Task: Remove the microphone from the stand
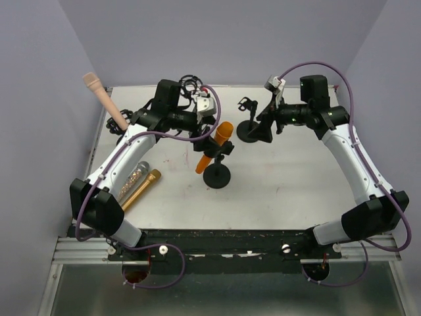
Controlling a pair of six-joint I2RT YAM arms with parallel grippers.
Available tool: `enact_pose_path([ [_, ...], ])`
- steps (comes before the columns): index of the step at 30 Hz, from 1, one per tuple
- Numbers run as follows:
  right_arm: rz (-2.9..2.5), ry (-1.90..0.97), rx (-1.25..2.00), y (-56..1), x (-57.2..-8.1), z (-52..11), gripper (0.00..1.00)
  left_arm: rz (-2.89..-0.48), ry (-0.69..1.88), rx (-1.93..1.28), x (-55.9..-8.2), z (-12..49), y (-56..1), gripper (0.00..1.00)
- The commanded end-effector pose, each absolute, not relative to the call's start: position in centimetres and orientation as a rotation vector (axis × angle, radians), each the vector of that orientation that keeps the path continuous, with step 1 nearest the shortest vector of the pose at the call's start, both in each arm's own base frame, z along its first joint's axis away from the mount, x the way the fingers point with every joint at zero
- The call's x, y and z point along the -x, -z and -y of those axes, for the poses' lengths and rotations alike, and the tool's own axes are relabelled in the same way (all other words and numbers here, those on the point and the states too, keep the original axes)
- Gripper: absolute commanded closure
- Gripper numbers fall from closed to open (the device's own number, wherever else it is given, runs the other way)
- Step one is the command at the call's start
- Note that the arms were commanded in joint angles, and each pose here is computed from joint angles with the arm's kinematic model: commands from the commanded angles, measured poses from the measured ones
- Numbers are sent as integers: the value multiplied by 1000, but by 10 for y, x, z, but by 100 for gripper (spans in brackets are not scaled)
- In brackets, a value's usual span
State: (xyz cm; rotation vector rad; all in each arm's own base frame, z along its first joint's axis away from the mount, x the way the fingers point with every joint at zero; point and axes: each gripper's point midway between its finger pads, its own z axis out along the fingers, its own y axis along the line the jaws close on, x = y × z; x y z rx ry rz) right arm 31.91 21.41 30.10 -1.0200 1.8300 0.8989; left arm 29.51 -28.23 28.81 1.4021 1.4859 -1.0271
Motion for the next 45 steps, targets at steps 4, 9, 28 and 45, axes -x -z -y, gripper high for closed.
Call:
enact_pose_path([
  [4, -1615, -911, 1290, -273, -293, -216, 6, -1353, 892, -1346, -307, 284, -321, 2],
  [9, -1480, -891, 1379, -264, -303, -226, 5, -1382, 978, -1388, -300, 291, -322, 9],
  [28, -1339, -946, 1654, -225, -301, -264, 5, -1723, 791, -1213, -312, 293, -307, 18],
  [45, -1337, -998, 1525, -235, -311, -278, 3, -1411, 987, -1537, -255, 301, -306, 89],
])
